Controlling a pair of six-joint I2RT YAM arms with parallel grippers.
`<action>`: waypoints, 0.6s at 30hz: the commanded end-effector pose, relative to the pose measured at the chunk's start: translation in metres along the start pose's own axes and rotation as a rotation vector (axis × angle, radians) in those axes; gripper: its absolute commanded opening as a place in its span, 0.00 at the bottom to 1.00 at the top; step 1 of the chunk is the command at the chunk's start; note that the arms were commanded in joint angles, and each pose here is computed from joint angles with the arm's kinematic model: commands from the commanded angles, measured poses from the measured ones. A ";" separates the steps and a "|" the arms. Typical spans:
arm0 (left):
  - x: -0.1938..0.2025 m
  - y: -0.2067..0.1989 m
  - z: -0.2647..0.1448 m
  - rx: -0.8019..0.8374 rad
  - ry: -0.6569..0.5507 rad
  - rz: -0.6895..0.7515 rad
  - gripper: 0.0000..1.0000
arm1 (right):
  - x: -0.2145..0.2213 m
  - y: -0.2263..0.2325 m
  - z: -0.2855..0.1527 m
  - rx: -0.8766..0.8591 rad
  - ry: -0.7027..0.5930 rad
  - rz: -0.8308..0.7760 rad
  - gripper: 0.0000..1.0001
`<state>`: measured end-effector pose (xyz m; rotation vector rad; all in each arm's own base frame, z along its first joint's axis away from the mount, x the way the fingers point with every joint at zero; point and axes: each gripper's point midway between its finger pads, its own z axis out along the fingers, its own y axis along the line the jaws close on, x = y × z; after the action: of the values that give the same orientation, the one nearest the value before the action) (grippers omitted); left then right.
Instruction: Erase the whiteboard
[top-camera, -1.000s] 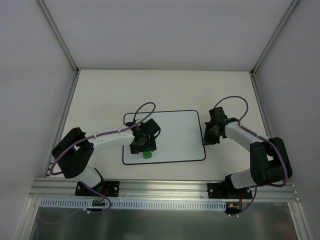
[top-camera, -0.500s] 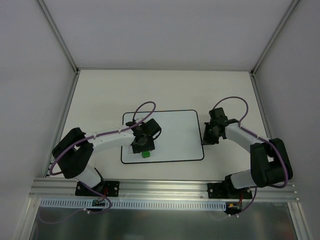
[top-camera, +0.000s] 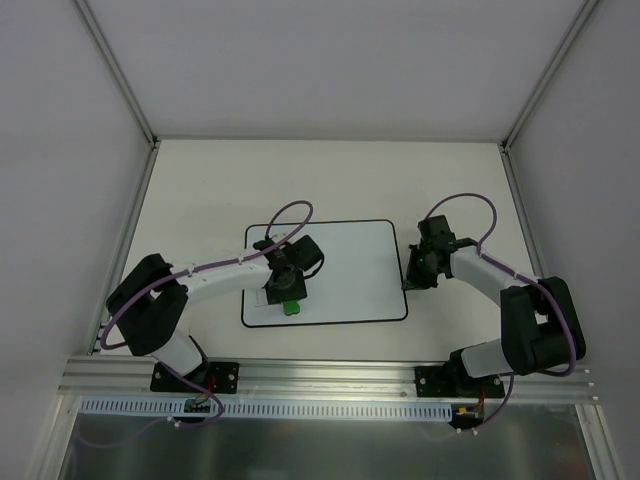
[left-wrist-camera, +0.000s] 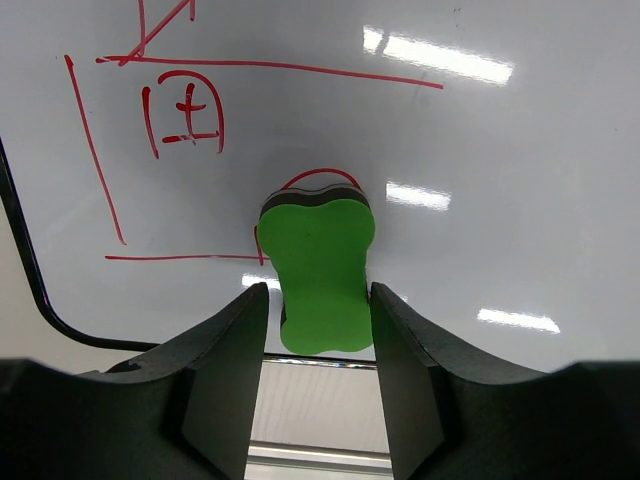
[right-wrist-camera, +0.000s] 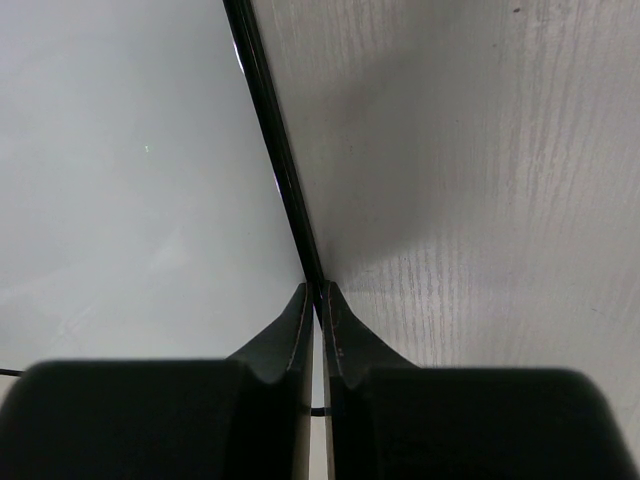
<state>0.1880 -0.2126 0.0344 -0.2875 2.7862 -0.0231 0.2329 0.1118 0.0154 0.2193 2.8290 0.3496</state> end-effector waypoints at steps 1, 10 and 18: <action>-0.003 0.003 0.000 -0.039 -0.016 0.000 0.45 | 0.012 -0.008 0.004 0.024 0.026 0.003 0.04; -0.004 0.002 0.003 -0.058 -0.013 0.011 0.45 | 0.012 -0.008 0.004 0.025 0.027 0.002 0.04; 0.001 0.009 0.012 -0.089 0.012 0.025 0.11 | 0.012 -0.010 0.003 0.031 0.026 0.002 0.01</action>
<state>0.1893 -0.2140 0.0262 -0.2790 2.8093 0.0269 0.2327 0.1119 0.0152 0.2191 2.8288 0.3503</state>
